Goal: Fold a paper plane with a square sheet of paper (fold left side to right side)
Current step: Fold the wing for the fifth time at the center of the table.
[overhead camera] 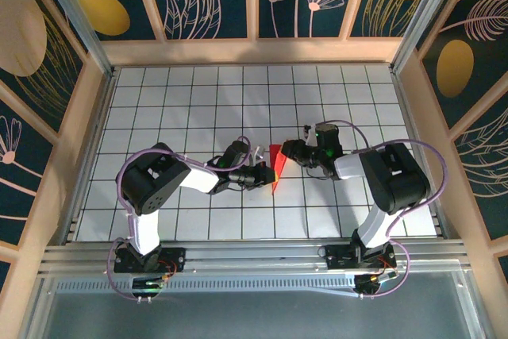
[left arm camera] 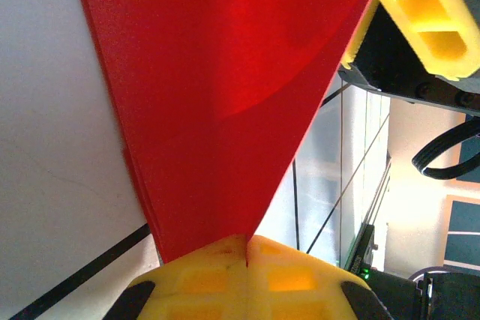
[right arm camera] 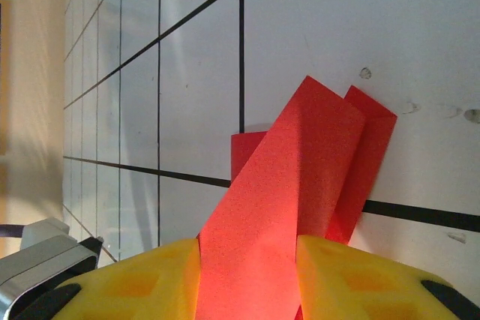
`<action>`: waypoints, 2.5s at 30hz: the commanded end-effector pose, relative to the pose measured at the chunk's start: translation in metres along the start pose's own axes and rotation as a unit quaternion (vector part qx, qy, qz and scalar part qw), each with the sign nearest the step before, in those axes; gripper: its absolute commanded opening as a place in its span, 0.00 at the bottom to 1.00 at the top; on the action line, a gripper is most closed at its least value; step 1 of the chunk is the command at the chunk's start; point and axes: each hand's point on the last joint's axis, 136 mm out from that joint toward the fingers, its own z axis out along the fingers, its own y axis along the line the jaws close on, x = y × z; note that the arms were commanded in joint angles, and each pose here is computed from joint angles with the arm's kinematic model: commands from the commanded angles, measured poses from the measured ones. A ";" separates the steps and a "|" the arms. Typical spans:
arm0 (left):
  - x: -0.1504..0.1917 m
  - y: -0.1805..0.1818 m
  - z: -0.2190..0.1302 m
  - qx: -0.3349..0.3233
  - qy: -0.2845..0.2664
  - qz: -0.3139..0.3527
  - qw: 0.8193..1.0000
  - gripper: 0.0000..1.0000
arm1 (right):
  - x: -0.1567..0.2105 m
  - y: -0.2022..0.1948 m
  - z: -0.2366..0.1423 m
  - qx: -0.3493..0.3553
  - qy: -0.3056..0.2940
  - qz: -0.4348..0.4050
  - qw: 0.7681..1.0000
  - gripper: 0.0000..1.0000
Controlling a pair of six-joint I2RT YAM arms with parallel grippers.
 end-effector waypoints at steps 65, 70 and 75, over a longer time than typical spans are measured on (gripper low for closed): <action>0.002 0.001 -0.005 0.049 -0.019 -0.053 0.997 0.12 | 0.025 -0.039 0.018 0.110 0.065 0.003 0.992 0.40; 0.002 0.000 -0.009 0.040 -0.021 -0.045 0.998 0.22 | 0.028 -0.045 0.020 0.118 0.070 0.005 0.990 0.40; -0.003 -0.004 -0.019 0.026 -0.032 -0.031 0.999 0.31 | 0.027 -0.043 0.020 0.117 0.070 0.002 0.991 0.40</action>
